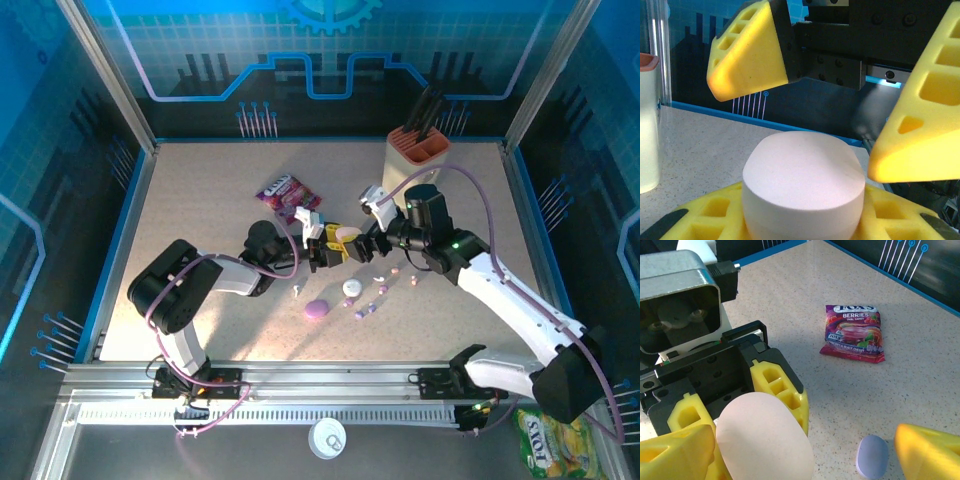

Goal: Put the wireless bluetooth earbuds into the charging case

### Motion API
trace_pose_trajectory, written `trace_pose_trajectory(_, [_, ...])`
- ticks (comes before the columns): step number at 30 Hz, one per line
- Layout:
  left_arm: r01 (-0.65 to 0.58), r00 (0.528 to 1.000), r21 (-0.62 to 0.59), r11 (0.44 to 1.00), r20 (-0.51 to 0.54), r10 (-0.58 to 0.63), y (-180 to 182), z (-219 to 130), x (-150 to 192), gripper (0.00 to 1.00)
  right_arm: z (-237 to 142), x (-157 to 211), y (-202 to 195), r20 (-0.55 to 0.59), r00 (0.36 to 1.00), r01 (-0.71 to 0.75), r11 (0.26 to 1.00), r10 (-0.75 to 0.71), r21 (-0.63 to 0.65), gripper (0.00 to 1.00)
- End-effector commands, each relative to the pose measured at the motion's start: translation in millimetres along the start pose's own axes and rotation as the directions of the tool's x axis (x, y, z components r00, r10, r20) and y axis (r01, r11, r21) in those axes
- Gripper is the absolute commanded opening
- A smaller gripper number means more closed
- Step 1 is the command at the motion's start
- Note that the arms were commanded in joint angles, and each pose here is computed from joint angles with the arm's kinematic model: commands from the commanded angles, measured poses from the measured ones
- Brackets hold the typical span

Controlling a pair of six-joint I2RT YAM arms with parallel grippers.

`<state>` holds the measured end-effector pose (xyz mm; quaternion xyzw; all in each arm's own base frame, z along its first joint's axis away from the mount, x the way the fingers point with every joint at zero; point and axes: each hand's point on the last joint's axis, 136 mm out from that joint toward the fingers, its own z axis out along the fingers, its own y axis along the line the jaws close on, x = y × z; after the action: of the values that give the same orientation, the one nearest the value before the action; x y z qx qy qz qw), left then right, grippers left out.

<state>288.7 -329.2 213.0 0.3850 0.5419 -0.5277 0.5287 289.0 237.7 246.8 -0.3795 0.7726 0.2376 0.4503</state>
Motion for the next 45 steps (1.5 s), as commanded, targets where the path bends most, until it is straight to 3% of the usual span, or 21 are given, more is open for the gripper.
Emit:
trace_pose_trajectory(1, [-0.063, 0.998, 0.015, 0.998, 0.031, 0.063, -5, -4, -14, 0.38, -1, -4, -1, -0.02, 0.999, 0.041, 0.999, -0.041, 0.021, 0.93])
trace_pose_trajectory(9, [-0.048, 0.998, 0.013, 0.999, 0.03, 0.047, -4, -4, -14, 0.38, 3, 3, -9, -0.066, 0.994, 0.093, 0.992, -0.088, 0.081, 0.93])
trace_pose_trajectory(25, [-0.051, 0.999, 0.026, 0.998, 0.012, 0.051, -11, -9, -5, 0.38, 8, -32, -31, 0.025, 0.996, 0.073, 0.975, -0.08, 0.21, 0.92])
trace_pose_trajectory(32, [-0.056, 0.998, 0.022, 0.998, 0.01, 0.055, -10, -10, -4, 0.38, 6, -45, -29, 0.048, 0.996, 0.068, 0.977, -0.079, 0.2, 0.93])
trace_pose_trajectory(38, [-0.051, 0.999, -0.002, 0.999, 0.009, 0.051, -3, -13, -3, 0.38, -9, -59, -9, 0.128, 0.991, 0.035, 0.993, -0.05, 0.114, 0.93])
trace_pose_trajectory(42, [-0.059, 0.998, -0.018, 0.998, 0.011, 0.059, 0, -16, -4, 0.39, -29, -61, -10, 0.203, 0.978, -0.066, 0.993, 0.046, 0.094, 0.94])
trace_pose_trajectory(45, [-0.066, 0.998, -0.03, 0.997, 0.013, 0.067, 2, -19, -5, 0.39, -43, -46, -32, 0.235, 0.951, -0.235, 0.963, 0.201, 0.129, 0.94])
